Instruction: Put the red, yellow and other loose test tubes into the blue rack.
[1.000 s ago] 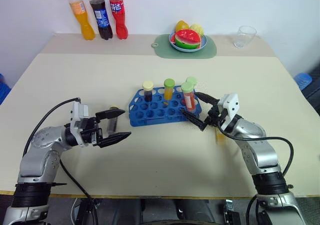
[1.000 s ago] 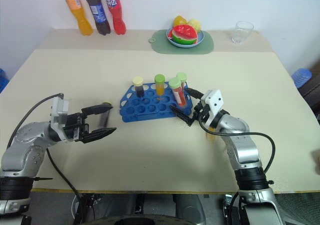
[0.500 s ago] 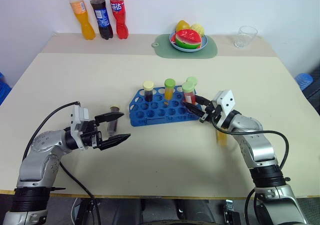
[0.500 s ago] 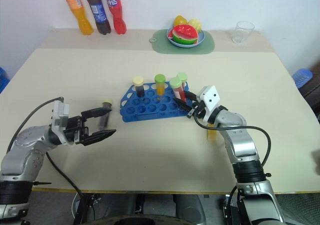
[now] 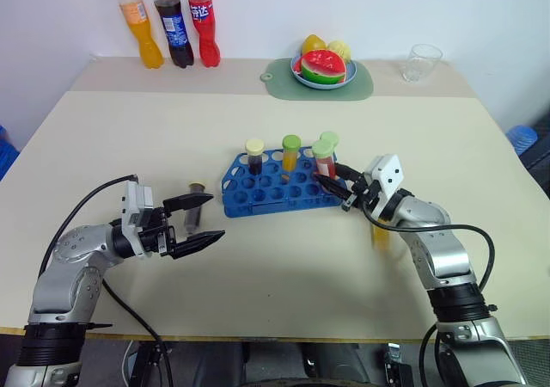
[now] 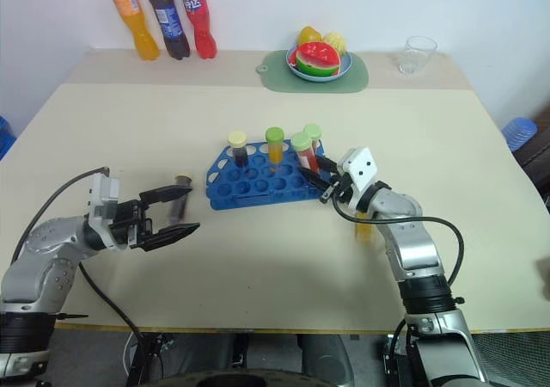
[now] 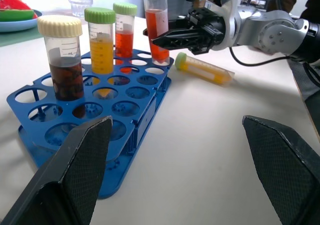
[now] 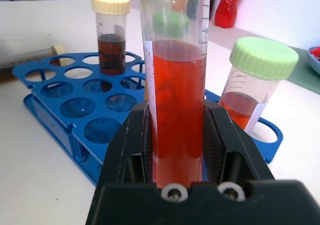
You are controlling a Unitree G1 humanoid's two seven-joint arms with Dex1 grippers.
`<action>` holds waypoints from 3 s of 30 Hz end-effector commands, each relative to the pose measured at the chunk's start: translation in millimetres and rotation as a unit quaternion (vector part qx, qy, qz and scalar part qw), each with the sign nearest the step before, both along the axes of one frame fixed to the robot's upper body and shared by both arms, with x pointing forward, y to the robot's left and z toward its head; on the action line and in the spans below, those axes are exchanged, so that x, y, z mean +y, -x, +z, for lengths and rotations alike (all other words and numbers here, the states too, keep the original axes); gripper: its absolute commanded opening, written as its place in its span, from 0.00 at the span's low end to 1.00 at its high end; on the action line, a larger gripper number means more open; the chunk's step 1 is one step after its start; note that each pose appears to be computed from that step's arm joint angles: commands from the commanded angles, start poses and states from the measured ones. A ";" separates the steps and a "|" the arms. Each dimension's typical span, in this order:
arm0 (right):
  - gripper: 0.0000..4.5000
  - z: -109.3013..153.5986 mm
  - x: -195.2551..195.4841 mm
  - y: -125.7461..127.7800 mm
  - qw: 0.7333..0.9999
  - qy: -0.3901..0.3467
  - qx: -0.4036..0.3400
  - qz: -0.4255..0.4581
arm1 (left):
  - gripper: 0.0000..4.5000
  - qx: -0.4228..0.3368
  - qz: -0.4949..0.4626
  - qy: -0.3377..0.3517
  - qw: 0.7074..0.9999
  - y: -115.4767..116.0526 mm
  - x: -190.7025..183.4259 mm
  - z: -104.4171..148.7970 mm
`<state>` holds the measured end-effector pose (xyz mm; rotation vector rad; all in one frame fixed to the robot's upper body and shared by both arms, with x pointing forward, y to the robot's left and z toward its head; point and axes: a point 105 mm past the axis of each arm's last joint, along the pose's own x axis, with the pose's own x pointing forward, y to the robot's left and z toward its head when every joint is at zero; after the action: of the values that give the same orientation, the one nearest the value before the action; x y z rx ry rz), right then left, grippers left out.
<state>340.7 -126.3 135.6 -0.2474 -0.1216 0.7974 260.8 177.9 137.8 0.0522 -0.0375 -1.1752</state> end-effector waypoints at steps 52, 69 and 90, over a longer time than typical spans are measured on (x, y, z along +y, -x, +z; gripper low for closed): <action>0.24 23.8 -17.8 -19.2 0.995 -0.088 -0.013 -0.054 | 0.96 -0.027 0.000 -0.001 1.000 -2.3 -6.4 7.6; 0.24 7.8 -25.6 -17.2 0.995 -0.053 -0.024 -0.087 | 0.96 -0.029 0.001 -0.001 1.000 -2.6 -7.3 8.3; 0.24 -17.4 -34.8 -23.4 0.985 -0.118 0.026 -0.125 | 0.96 -0.032 0.004 0.002 0.999 -4.4 -9.3 8.9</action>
<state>361.8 -152.5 119.1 -0.0559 -0.1408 0.5809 267.2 171.9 139.4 0.0516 -0.0623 -1.1504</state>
